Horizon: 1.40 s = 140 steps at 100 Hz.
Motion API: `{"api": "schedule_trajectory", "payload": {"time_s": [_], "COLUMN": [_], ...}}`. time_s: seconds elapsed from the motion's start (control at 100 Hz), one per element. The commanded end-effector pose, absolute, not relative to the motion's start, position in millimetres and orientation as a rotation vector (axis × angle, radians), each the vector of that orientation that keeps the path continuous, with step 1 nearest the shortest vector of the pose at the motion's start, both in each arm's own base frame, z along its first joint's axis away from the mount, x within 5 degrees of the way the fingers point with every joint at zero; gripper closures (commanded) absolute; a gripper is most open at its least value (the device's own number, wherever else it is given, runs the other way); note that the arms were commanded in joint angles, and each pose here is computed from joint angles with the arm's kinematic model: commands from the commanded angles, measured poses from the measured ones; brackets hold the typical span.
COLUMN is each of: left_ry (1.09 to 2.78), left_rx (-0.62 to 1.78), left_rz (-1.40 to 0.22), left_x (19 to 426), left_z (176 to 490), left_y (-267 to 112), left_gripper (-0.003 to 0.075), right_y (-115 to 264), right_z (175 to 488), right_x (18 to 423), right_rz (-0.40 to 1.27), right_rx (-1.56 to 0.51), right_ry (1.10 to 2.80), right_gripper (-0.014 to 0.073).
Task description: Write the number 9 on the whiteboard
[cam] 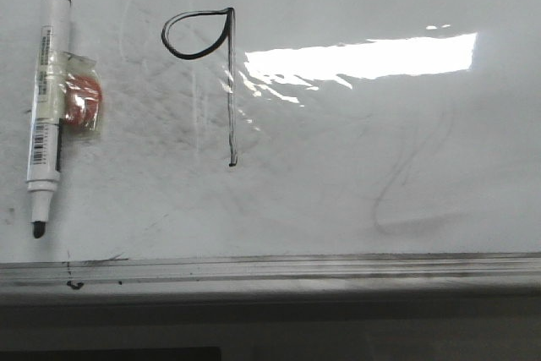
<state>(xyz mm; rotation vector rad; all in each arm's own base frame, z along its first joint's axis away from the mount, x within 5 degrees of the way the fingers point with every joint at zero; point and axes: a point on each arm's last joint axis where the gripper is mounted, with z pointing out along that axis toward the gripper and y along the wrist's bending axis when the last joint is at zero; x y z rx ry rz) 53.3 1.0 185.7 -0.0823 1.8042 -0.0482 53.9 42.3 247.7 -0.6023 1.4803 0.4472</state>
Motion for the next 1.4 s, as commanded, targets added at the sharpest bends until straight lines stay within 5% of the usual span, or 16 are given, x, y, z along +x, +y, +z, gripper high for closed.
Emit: {"api": "schedule_trajectory", "payload": {"time_s": [0.0,0.28,0.57,0.82,1.39], "left_ry": [1.774,1.774,1.774,1.774,1.776], "left_rx": [-0.087,-0.087,-0.087,-0.087,-0.088], "left_rz": [-0.055,-0.055,-0.055,-0.055,-0.056], "left_x": [53,53,53,53,54], "left_z": [177,177,177,177,177], "left_y": [1,1,1,1,1], "left_gripper": [0.0741,0.0741,0.0741,0.0741,0.0741], "right_y": [39,14,-2,-4,-4], "right_z": [264,258,200,180,180], "right_x": [57,68,66,53,53], "right_rz": [0.438,0.141,0.045,-0.019,-0.025], "right_rx": [-0.459,-0.158,0.093,0.093,0.090], "right_ry": [1.343,1.407,1.594,1.777,1.770], "right_gripper": [0.0658,0.0658,0.0658,0.0658,0.0658]}}
